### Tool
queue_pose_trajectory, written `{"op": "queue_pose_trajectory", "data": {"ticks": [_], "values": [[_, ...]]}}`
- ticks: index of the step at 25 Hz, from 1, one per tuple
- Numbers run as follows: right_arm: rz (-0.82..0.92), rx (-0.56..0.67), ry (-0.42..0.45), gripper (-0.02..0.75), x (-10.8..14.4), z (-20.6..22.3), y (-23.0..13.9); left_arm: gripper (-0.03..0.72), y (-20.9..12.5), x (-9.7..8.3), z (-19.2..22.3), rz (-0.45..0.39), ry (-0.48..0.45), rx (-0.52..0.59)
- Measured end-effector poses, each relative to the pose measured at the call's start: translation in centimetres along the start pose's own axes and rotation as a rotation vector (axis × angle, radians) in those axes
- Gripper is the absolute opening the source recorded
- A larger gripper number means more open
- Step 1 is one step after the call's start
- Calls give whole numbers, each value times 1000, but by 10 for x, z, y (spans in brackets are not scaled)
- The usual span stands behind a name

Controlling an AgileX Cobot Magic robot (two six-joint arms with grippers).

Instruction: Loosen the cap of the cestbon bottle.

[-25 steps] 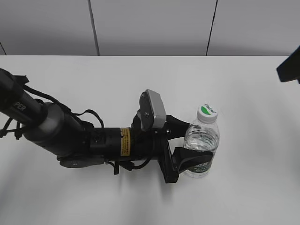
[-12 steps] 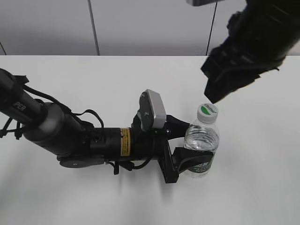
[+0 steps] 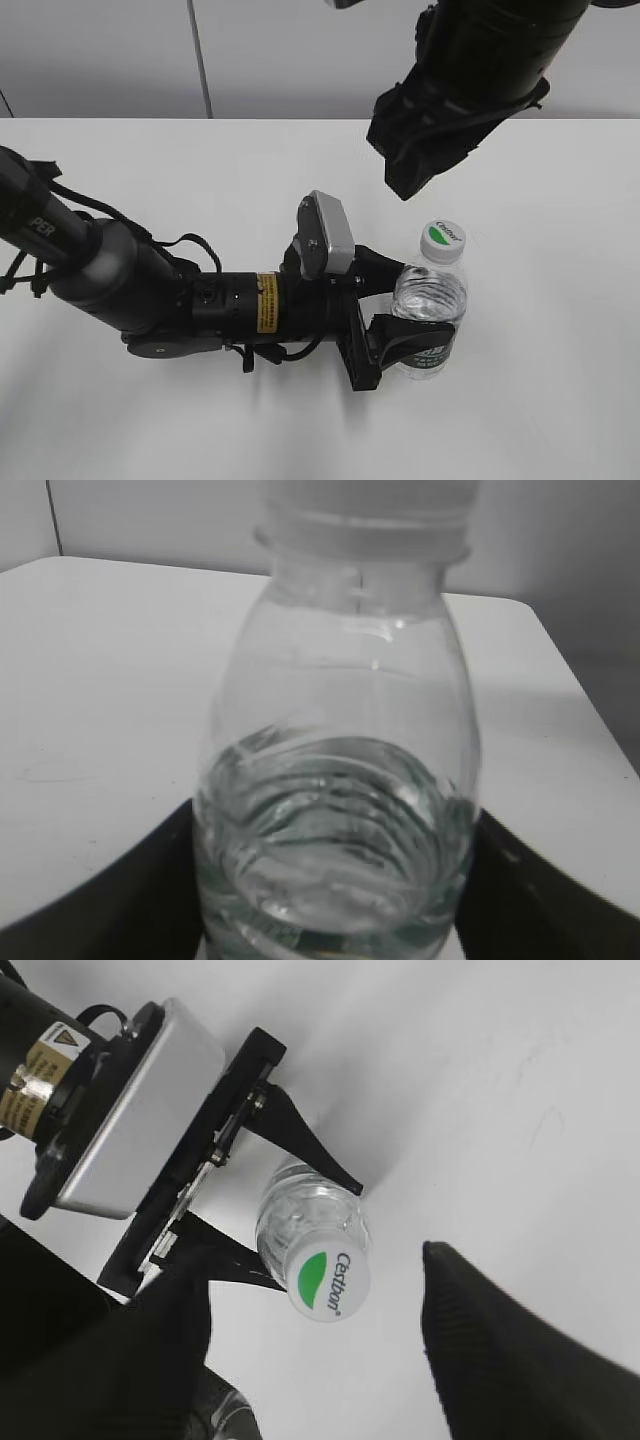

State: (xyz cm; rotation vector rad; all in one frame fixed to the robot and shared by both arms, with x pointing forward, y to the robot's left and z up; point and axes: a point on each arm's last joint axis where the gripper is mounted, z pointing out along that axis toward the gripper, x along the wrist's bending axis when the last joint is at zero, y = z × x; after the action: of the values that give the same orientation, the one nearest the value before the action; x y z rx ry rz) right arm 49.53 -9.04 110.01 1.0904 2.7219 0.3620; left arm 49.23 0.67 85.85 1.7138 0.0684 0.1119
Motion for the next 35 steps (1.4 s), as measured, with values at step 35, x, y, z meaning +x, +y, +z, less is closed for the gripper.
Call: {"op": "queue_pose_trajectory", "data": {"ticks": [35], "values": [[165,186,149,384,-26,57,-22,527,0,0,0,0,0,1]]}}
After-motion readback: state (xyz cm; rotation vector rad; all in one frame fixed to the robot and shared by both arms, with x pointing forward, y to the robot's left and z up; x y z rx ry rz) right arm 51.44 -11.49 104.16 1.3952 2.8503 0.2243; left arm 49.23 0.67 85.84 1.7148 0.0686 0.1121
